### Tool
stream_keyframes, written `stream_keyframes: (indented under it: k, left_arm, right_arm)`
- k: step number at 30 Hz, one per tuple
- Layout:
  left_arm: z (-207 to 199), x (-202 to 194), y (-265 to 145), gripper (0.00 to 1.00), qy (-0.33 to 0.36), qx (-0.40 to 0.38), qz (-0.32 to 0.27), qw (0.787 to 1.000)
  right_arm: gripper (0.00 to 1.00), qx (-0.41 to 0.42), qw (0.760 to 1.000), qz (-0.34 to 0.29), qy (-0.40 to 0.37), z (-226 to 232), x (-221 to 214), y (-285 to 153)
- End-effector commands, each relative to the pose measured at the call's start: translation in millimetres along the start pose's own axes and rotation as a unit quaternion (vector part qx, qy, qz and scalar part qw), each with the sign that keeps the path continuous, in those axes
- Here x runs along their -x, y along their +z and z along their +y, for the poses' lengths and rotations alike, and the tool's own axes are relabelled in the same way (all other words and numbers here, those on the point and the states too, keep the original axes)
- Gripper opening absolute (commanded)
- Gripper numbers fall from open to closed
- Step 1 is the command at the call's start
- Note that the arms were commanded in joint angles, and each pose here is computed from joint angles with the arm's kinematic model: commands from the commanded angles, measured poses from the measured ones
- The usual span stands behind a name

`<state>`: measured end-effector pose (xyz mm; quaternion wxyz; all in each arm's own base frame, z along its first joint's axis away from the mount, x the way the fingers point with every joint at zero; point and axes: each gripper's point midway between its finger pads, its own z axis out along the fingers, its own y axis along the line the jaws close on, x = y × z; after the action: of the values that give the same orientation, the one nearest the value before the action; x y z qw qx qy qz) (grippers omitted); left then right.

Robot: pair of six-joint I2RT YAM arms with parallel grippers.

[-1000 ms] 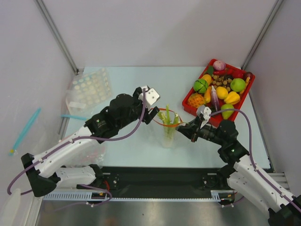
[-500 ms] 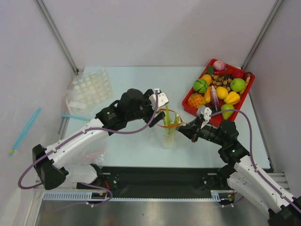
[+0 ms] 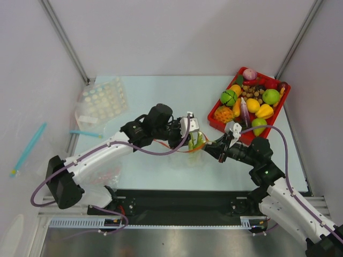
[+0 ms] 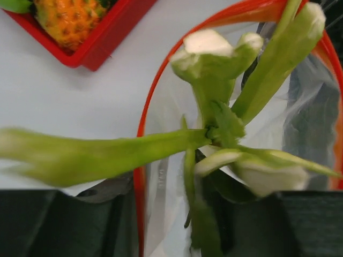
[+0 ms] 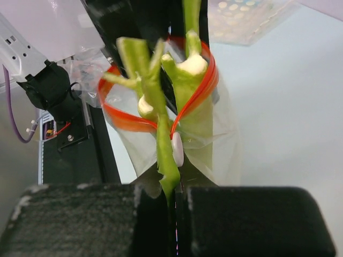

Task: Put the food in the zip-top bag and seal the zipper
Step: Pick up the zipper food storage bag at the center of the board.

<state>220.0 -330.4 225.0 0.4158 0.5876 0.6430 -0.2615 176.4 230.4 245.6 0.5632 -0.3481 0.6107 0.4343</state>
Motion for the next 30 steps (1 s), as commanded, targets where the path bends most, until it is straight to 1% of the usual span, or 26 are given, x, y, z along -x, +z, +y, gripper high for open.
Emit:
stream_keyframes:
  k: [1,2,3,4,5,6,7,9,10,11,12,13,14,16,18,19,20,23,24,25,27,28,29,30]
  left_arm:
    - [-16.4,5.1,6.7,0.36,0.007,-0.057,-0.010,0.998]
    - [-16.3,10.4,5.9,0.27,-0.005,-0.057,-0.014,0.998]
    - [-18.3,12.2,5.1,0.20,-0.010,-0.061,-0.015,0.998]
    - [-16.6,14.8,3.9,0.05,-0.023,-0.053,-0.015,0.998]
    - [-12.4,16.6,1.7,0.00,-0.031,-0.034,-0.012,0.999]
    - [-14.2,15.8,1.9,0.00,-0.042,-0.024,-0.004,0.999]
    - [-4.4,18.3,-0.8,0.00,-0.059,0.014,0.005,0.998]
    - [-4.7,19.6,-0.2,0.00,-0.075,0.042,0.024,0.996]
    - [-3.0,25.0,-4.1,0.00,-0.102,0.059,0.031,0.992]
    - [6.4,23.6,-7.7,0.00,-0.120,0.097,0.043,0.987]
    - [7.3,23.1,-6.8,0.00,-0.138,0.110,0.052,0.983]
    - [7.5,25.6,-12.0,0.00,-0.175,0.123,0.057,0.975]
    - [15.9,21.2,-15.2,0.00,-0.199,0.157,0.065,0.965]
    - [18.9,16.7,-19.7,0.00,-0.246,0.185,0.067,0.949]
    - [23.1,14.1,-22.3,0.00,-0.278,0.212,0.055,0.935]
    - [20.6,10.0,-22.2,0.00,-0.286,0.212,0.052,0.933]
    - [22.8,15.2,-20.5,0.00,-0.294,0.213,0.033,0.931]
    - [16.8,16.0,-17.9,0.00,-0.333,0.189,0.004,0.924]
    - [18.4,24.2,-16.8,0.00,-0.352,0.174,-0.023,0.919]
    - [18.4,19.1,-15.3,0.00,-0.362,0.170,-0.027,0.916]
    - [24.9,30.1,-20.6,0.00,-0.384,0.161,-0.065,0.907]
    - [24.0,26.6,-19.4,0.00,-0.390,0.157,-0.068,0.905]
    - [29.1,29.7,-24.8,0.01,-0.396,0.162,-0.082,0.900]
    - [32.1,32.7,-25.6,0.01,-0.411,0.163,-0.095,0.892]
  right_arm:
    - [0.00,0.015,0.999,-0.026,-0.026,6.4,15.6,0.0]
    - [0.00,0.015,0.999,-0.028,-0.028,6.4,16.3,0.1]
    - [0.00,0.010,0.999,-0.028,-0.027,4.9,16.3,0.1]
    - [0.00,0.006,0.999,-0.028,-0.025,3.7,16.2,0.2]
    - [0.00,0.002,0.999,-0.027,-0.023,1.8,15.1,0.3]
    - [0.00,-0.010,0.999,-0.028,-0.019,-2.2,15.6,0.4]
    - [0.04,-0.020,0.999,-0.029,-0.018,-5.4,15.5,0.4]
    - [0.12,-0.049,0.998,-0.032,-0.008,-15.6,15.2,0.0]
    - [0.25,-0.062,0.998,-0.031,-0.004,-19.9,14.2,-0.6]
    - [0.31,-0.077,0.997,-0.032,0.002,-25.0,13.8,-1.5]
    - [0.38,-0.114,0.993,-0.036,0.008,-37.7,15.3,-3.6]
    - [0.47,-0.134,0.990,-0.034,0.021,-43.7,13.3,-5.9]
    - [0.52,-0.165,0.985,-0.039,0.027,-54.4,14.8,-9.5]
    - [0.60,-0.180,0.982,-0.046,0.038,-58.5,16.8,-13.1]
    - [0.65,-0.194,0.979,-0.056,0.043,-62.2,19.5,-17.1]
    - [0.69,-0.198,0.977,-0.060,0.047,-63.4,20.3,-18.1]
    - [0.71,-0.205,0.975,-0.064,0.054,-65.1,22.0,-19.2]
    - [0.74,-0.214,0.973,-0.068,0.058,-67.4,23.4,-21.1]
    - [0.75,-0.218,0.972,-0.068,0.061,-68.5,22.9,-21.6]
    - [0.76,-0.225,0.970,-0.067,0.065,-70.6,22.2,-22.7]
    - [0.77,-0.254,0.961,-0.074,0.075,-79.6,23.9,-27.6]
    - [0.79,-0.275,0.955,-0.070,0.083,-86.2,20.5,-31.8]
    - [0.80,-0.312,0.942,-0.078,0.097,-97.6,20.2,-38.8]
    - [0.82,-0.335,0.933,-0.074,0.106,-104.8,16.0,-44.3]
